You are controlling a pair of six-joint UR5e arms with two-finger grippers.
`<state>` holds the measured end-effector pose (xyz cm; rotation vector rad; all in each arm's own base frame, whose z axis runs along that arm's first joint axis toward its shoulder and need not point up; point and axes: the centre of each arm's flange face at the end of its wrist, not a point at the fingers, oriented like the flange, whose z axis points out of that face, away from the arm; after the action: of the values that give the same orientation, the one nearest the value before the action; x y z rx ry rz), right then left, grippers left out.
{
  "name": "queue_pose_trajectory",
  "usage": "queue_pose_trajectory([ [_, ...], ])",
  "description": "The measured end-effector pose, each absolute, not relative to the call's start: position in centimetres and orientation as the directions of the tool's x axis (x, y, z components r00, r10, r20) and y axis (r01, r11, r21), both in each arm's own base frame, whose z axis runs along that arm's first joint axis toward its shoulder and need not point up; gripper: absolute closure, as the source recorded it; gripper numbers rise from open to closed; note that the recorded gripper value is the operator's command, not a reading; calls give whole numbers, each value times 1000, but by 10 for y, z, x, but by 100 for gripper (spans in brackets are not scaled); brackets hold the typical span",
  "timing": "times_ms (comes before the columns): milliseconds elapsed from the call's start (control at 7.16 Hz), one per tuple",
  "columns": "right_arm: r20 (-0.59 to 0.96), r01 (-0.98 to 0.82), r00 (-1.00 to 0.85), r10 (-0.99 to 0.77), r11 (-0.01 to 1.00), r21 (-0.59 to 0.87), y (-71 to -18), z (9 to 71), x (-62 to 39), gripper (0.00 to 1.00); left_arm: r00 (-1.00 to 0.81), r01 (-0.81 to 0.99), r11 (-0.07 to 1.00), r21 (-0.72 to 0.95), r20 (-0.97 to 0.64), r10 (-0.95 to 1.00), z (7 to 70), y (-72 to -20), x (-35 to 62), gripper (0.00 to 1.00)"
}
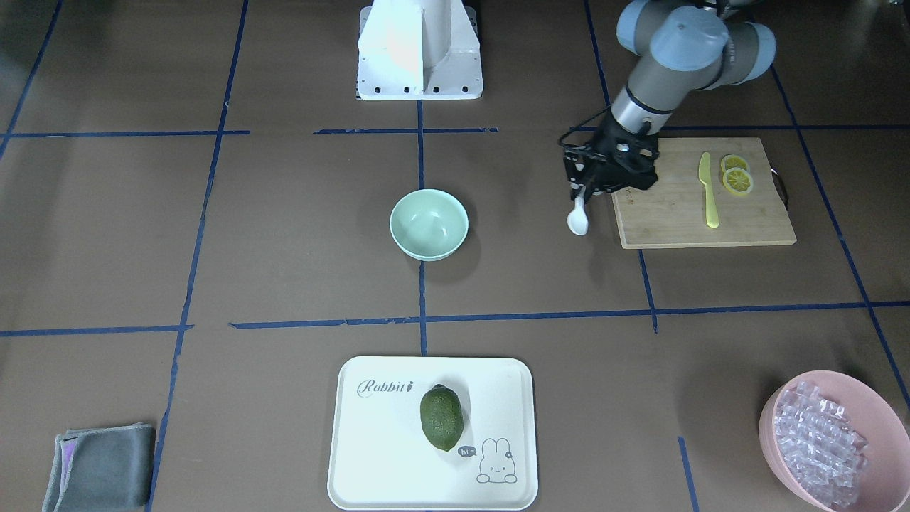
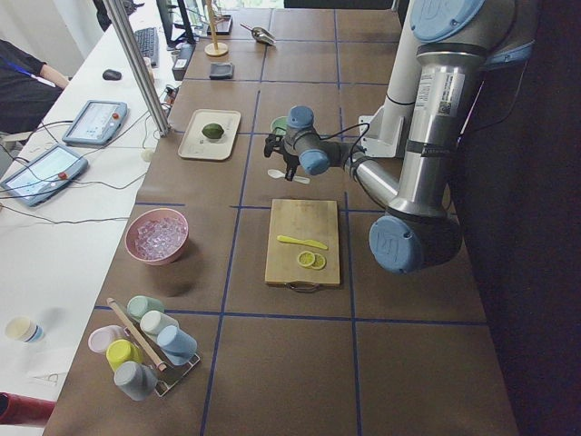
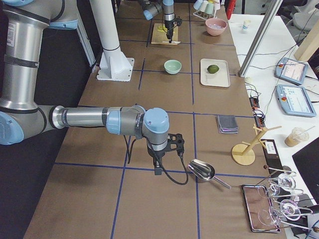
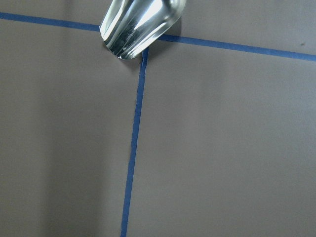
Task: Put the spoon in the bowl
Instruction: 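Lift the spoon with the left gripper and carry it over the green bowl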
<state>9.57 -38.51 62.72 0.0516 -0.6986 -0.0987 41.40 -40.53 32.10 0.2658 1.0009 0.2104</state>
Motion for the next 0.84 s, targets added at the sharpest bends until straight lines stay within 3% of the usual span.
queue_pose_trajectory([
  [419, 641, 73, 760, -105, 994, 77, -385, 628, 95, 0, 479, -155, 918, 364, -785, 392, 222, -391, 493, 100],
  [699, 641, 71, 760, -102, 995, 74, -385, 629, 95, 0, 487, -181, 917, 356, -777, 398, 171, -412, 551, 100],
  [838, 642, 71, 760, -101, 995, 72, -385, 629, 95, 0, 500, -189, 919, 345, -772, 392, 160, -423, 574, 91],
])
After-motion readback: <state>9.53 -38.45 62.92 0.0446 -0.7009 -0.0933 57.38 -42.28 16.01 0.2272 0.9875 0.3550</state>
